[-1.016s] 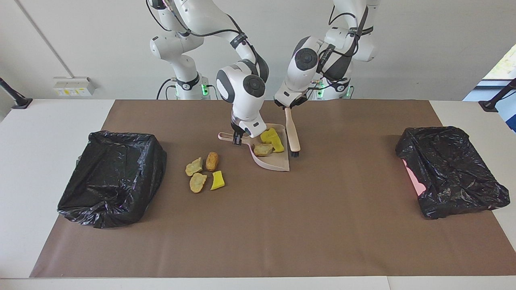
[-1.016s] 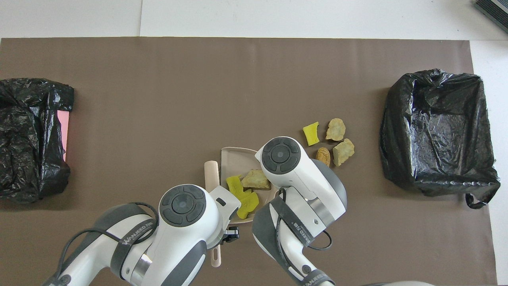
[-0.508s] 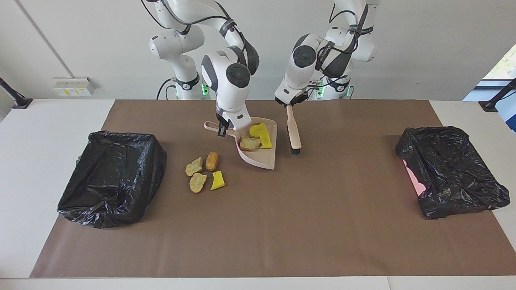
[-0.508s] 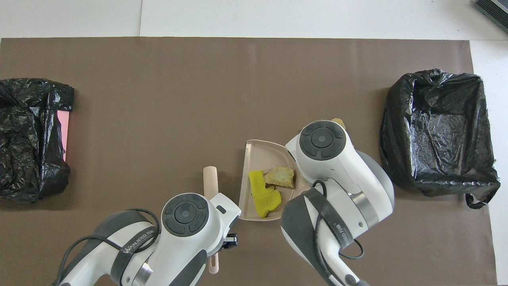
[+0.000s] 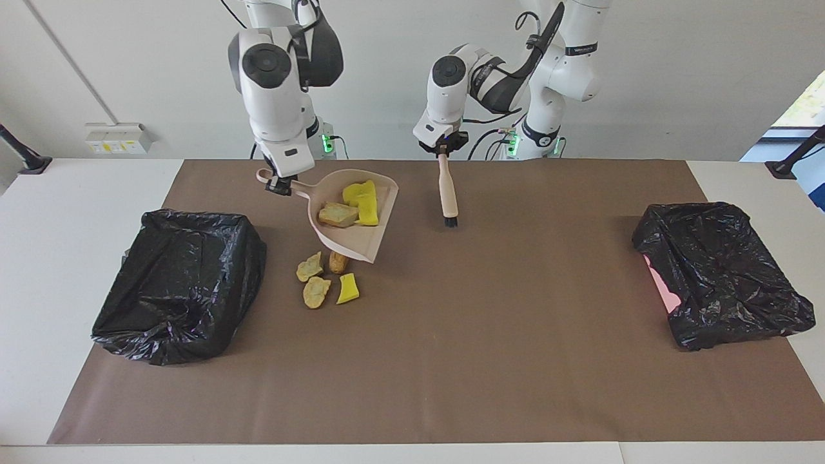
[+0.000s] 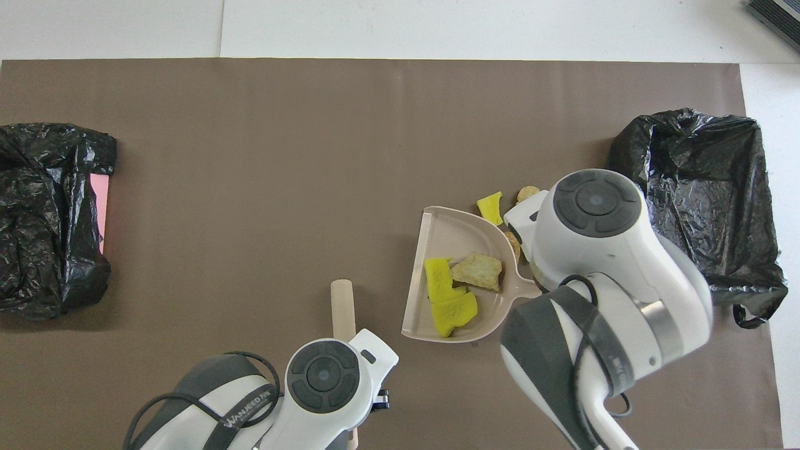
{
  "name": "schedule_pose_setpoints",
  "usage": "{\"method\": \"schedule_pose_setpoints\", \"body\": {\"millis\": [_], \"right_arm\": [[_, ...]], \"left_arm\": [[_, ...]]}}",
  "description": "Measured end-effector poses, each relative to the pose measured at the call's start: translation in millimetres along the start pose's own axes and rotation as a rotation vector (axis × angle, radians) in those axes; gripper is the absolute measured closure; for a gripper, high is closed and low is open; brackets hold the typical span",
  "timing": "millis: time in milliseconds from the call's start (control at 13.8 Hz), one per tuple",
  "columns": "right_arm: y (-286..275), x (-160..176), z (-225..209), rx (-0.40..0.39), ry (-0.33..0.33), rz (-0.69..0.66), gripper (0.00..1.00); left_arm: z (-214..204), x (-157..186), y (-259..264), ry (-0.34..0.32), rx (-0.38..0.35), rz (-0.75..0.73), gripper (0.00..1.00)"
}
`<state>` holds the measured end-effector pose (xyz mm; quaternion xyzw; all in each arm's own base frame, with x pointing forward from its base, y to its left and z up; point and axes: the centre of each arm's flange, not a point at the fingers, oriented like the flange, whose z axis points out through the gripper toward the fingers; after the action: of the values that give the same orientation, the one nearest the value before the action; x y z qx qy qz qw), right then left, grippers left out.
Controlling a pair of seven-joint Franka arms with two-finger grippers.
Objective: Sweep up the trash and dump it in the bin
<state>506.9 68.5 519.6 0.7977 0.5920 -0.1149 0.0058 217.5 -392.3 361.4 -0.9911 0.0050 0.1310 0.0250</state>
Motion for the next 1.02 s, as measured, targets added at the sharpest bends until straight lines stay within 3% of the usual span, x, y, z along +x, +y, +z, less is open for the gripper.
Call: {"method": "schedule_pose_setpoints", "body": {"millis": [218,435,580,798,1016], "right_arm": [[38.8,-102.5,-6.7,-0.005,0.035,0.091,0.68],[72.6,-186.8,1.7,-0.094,-0.068,0.205,0.68],[97.1,-230.3,22.0,-0.134,-0.112,0.201,0.68],[142.4,-281.9,37.4,-0.164,-0.148,0.13,0.68],[164.4,-284.8,37.1,-0.17,-0.27,-0.011,0.68]], "left_arm": [[16.7,-28.4,9.7,0.016,0.003,0.018,0.73],[20.8,-29.6,8.2,0.001,-0.006,0.006,0.73],[25.3,-28.2,6.4,0.004,-0.019,-0.001,0.73],[30.8,-27.7,3.7,0.003,-0.02,0.0,0.73],[30.8,-26.2,2.9,0.003,-0.023,0.01,0.72]]}}
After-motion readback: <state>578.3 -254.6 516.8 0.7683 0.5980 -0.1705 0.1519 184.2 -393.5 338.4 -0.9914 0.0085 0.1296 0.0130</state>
